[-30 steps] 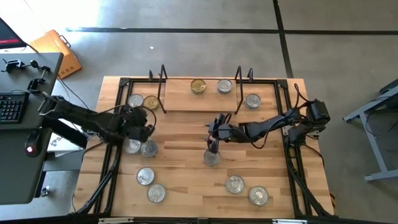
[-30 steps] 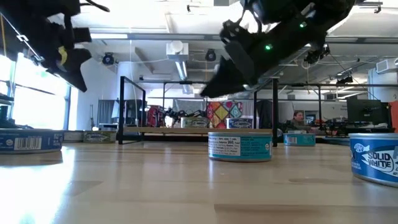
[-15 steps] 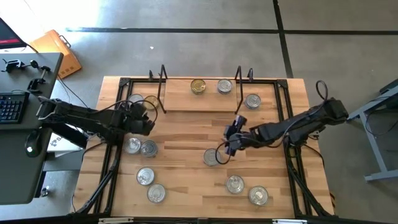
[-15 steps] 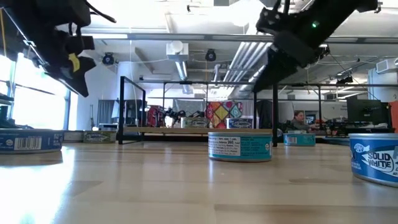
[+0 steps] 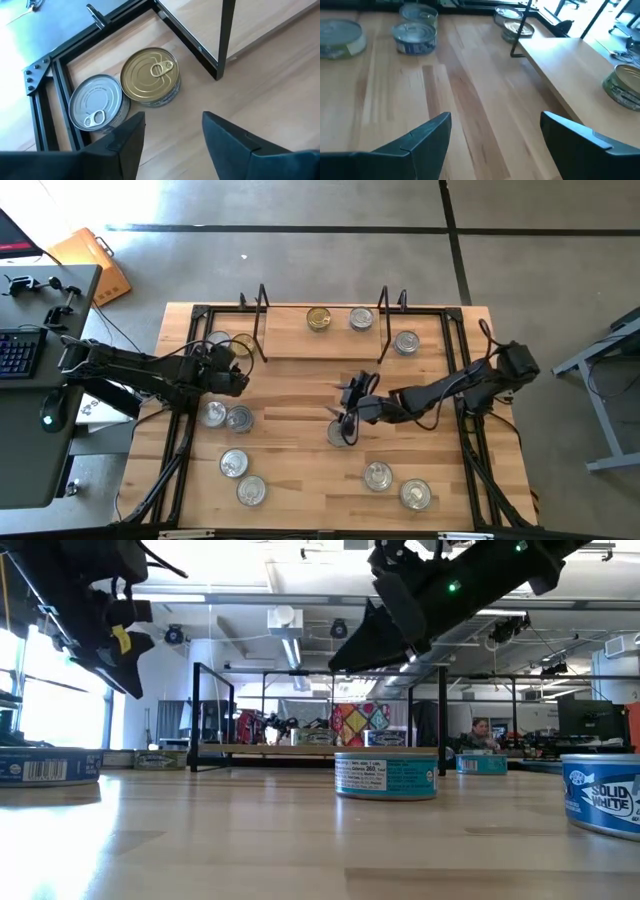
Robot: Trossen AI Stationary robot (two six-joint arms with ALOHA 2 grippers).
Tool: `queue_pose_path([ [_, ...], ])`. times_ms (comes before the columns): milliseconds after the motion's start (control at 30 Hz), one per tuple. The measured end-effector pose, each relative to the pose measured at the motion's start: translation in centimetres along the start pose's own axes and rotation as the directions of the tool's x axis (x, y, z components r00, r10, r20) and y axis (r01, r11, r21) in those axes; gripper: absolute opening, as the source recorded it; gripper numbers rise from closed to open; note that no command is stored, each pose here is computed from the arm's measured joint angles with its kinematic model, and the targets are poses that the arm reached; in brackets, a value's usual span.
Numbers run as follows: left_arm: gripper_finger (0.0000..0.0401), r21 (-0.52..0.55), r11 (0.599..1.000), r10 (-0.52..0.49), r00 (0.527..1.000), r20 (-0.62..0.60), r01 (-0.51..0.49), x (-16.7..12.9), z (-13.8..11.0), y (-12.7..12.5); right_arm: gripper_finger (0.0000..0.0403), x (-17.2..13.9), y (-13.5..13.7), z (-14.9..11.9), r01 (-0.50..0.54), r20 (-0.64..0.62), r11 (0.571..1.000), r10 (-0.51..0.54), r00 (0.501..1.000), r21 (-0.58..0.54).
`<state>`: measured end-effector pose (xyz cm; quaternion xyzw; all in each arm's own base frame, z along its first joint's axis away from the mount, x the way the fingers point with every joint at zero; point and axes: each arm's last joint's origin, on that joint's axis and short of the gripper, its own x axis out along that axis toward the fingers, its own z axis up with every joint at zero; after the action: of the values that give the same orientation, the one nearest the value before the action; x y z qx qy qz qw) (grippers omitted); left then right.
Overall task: Stack canned seafood by type on shelf
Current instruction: Put the yellow-blue tuna can on the shelf
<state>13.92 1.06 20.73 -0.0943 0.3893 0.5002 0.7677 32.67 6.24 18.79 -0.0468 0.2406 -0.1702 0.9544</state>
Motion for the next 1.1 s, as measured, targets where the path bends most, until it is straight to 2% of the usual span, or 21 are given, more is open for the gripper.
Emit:
queue_pose_path([
  [267,0.0195,-0.025,1.0,-0.002,1.0,-0.001,0.002,0.0,0.0,0.0,0.0298,-1.5,-0.6,0.4,0.125,-0.012,0.992,-0.125,0.992,-0.026],
  [500,0.0195,-0.049,0.993,-0.117,0.987,-0.11,0.112,-0.6,-0.9,-0.6,0.0298,-1.5,-0.6,0.5,0.096,-0.017,0.995,-0.096,0.995,-0.024],
  [733,0.0195,-0.05,0.966,-0.26,0.941,-0.217,0.256,-2.1,-2.3,-1.6,0.0298,-1.5,-0.6,0.5,0.086,-0.017,0.996,-0.087,0.996,-0.022],
  [1100,0.0195,-0.067,0.926,-0.374,0.877,-0.303,0.372,-4.1,-4.3,-2.3,0.0298,-1.5,-0.5,0.5,0.055,-0.022,0.998,-0.055,0.998,0.003],
])
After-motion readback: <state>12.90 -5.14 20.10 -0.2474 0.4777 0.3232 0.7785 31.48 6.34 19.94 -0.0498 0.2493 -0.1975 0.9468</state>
